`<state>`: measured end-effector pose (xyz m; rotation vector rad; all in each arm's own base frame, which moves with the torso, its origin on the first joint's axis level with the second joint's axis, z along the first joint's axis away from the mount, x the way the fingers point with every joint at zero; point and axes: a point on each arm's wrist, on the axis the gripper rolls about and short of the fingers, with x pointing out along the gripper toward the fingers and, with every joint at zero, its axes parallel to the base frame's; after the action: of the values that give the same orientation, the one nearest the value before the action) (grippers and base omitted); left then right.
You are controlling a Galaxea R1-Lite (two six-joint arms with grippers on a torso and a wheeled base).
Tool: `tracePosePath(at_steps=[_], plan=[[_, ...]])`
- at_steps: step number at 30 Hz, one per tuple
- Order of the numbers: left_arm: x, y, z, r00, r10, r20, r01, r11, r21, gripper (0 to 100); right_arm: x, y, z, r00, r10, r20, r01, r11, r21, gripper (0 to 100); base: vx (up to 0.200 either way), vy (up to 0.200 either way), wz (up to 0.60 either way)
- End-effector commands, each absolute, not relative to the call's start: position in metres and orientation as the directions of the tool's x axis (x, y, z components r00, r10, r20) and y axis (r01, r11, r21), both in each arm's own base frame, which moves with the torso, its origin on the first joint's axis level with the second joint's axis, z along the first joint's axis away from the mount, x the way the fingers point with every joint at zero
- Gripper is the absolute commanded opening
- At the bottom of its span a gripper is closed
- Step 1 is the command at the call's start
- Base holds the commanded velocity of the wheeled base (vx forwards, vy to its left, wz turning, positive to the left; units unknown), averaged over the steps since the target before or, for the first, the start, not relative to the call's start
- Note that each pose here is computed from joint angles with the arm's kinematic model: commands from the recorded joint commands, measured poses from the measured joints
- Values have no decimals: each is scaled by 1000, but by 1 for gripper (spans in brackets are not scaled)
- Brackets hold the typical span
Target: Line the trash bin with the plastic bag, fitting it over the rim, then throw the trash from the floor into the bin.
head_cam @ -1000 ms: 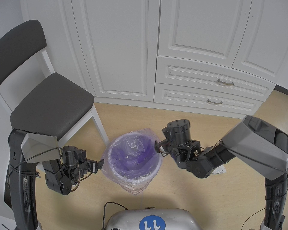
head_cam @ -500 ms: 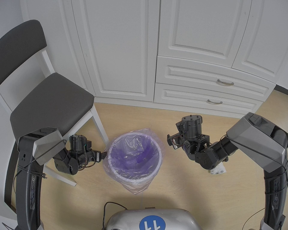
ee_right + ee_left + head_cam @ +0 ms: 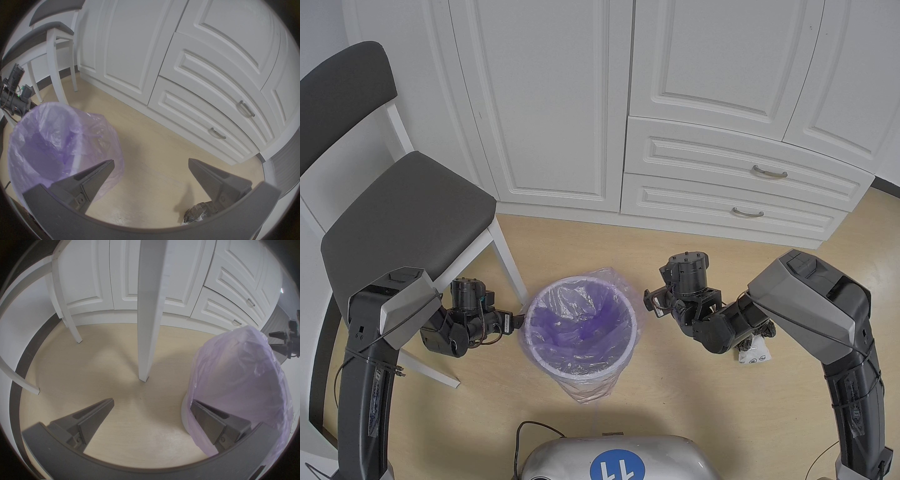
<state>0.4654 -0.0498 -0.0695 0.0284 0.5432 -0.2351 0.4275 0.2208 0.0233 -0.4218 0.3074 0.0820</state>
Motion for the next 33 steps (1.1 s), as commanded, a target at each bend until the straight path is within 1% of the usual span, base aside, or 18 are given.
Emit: tracePosePath(at_steps=[1,3,4,7,9,10,13,14,16,17,19,22,25,30,33], plan=[[450,-45,-63,838,-209,-503,220,975,-40,100,441,217,-3,936,-7,-352,-136,915,-380,100,0,0,0],[444,-45,-61,841,-211,-498,221,974,-40,100,443,218,-7,930,-8,-366,-136,921,-365,100,0,0,0],[436,-44,-57,848,-212,-486,222,974,-38,100,445,219,-12,920,0,-393,-144,930,-337,100,0,0,0],[423,-45,-50,856,-216,-470,226,973,-37,100,445,225,-15,891,55,-450,-185,950,-251,100,0,0,0],[420,-45,-48,857,-218,-467,228,973,-35,100,445,226,-15,884,67,-462,-193,954,-231,100,0,0,0],[410,-46,-43,858,-221,-463,232,972,-34,100,443,230,-17,849,118,-516,-228,961,-157,100,0,0,0],[395,-49,-37,847,-224,-482,241,970,-27,100,443,233,-17,803,155,-575,-252,963,-94,100,0,0,0],[394,-49,-37,845,-223,-487,241,970,-27,100,443,233,-18,800,156,-579,-253,963,-89,100,0,0,0],[383,-55,-33,834,-232,-500,253,967,-26,100,445,234,-24,765,179,-619,-260,965,-44,100,0,0,0],[382,-55,-33,833,-233,-501,255,967,-26,100,445,235,-25,760,182,-624,-264,964,-40,100,0,0,0],[375,-58,-29,834,-238,-498,261,965,-24,100,449,234,-36,723,185,-666,-274,961,-31,100,0,0,0],[367,-59,-26,833,-243,-498,268,963,-22,100,453,233,-52,705,171,-689,-272,962,-39,100,0,0,0],[360,-58,-23,831,-231,-506,265,964,-5,100,459,230,-52,682,184,-708,-281,960,-21,100,0,0,0],[355,-58,-26,821,-224,-525,278,960,25,100,469,234,-53,668,173,-724,-279,960,-28,100,0,0,0],[353,-58,-27,817,-225,-531,280,960,24,100,473,232,-58,673,142,-726,-258,965,-51,100,0,0,0]])
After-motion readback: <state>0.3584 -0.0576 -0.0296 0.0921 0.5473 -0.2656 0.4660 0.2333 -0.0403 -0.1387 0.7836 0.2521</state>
